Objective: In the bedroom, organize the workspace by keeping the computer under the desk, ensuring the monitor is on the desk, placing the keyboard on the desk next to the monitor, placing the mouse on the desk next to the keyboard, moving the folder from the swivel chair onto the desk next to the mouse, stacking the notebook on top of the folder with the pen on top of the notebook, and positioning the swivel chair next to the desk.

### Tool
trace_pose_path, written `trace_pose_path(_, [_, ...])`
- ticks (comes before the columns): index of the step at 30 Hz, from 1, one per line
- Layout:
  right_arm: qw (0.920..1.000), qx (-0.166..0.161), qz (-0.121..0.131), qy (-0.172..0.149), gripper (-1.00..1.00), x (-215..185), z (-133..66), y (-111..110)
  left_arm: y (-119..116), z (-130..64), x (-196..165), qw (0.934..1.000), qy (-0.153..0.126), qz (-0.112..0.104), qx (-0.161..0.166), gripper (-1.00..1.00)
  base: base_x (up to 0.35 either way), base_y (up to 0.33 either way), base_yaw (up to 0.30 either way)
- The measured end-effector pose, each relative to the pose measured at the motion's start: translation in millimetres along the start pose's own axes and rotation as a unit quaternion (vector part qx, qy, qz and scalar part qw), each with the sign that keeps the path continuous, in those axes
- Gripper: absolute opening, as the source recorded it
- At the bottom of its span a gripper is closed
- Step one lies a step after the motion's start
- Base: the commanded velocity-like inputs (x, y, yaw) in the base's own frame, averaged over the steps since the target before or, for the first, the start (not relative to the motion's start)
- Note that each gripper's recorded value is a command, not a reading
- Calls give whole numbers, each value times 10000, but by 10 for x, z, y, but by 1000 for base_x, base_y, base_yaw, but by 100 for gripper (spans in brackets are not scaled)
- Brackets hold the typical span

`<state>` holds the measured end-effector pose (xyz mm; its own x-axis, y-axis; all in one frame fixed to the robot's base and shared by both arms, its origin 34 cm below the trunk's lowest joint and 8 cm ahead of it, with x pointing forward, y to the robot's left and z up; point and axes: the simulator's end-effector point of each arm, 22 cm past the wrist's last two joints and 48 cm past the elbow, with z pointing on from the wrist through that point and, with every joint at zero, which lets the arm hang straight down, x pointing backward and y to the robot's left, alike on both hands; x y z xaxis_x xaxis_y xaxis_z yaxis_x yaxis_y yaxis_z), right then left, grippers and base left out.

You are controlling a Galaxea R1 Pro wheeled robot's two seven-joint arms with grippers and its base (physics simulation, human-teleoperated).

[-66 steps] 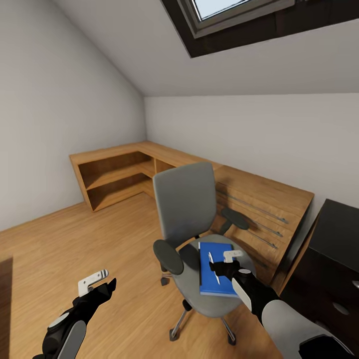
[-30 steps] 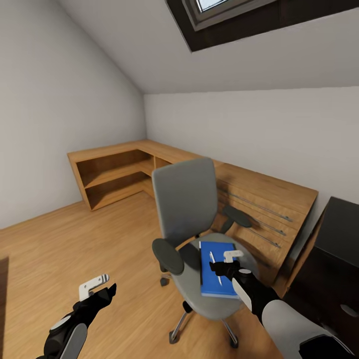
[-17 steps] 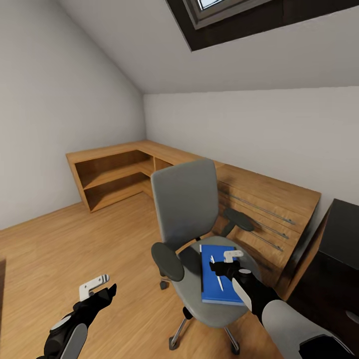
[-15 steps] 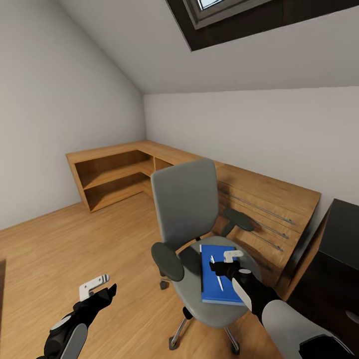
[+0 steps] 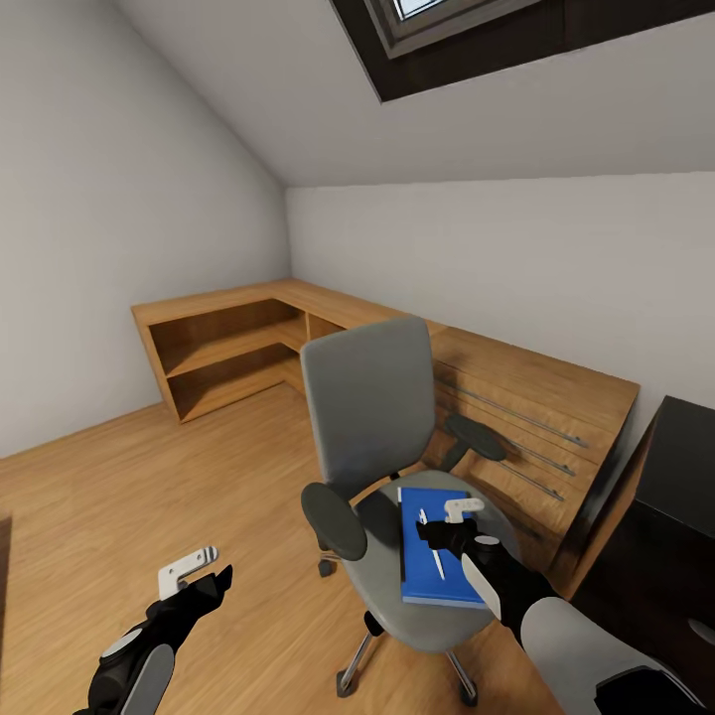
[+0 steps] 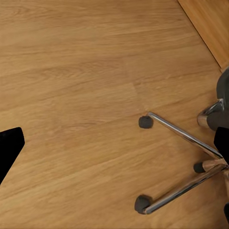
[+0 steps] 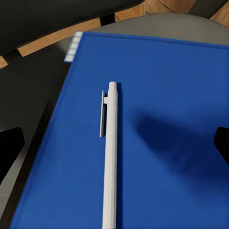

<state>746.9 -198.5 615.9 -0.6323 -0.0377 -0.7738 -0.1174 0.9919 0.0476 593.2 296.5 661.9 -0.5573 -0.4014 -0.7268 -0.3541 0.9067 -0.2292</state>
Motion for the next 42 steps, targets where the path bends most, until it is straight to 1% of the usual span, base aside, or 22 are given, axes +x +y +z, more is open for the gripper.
trace_pose_path(34, [10000,-3,-43,45,100,22,3,41,-15,-5,-8,10000,-14,6,7,100,0,0,0])
trace_pose_path(42, [10000,4,-43,45,100,153,85,33,19,79,118,10000,-12,3,14,100,0,0,0])
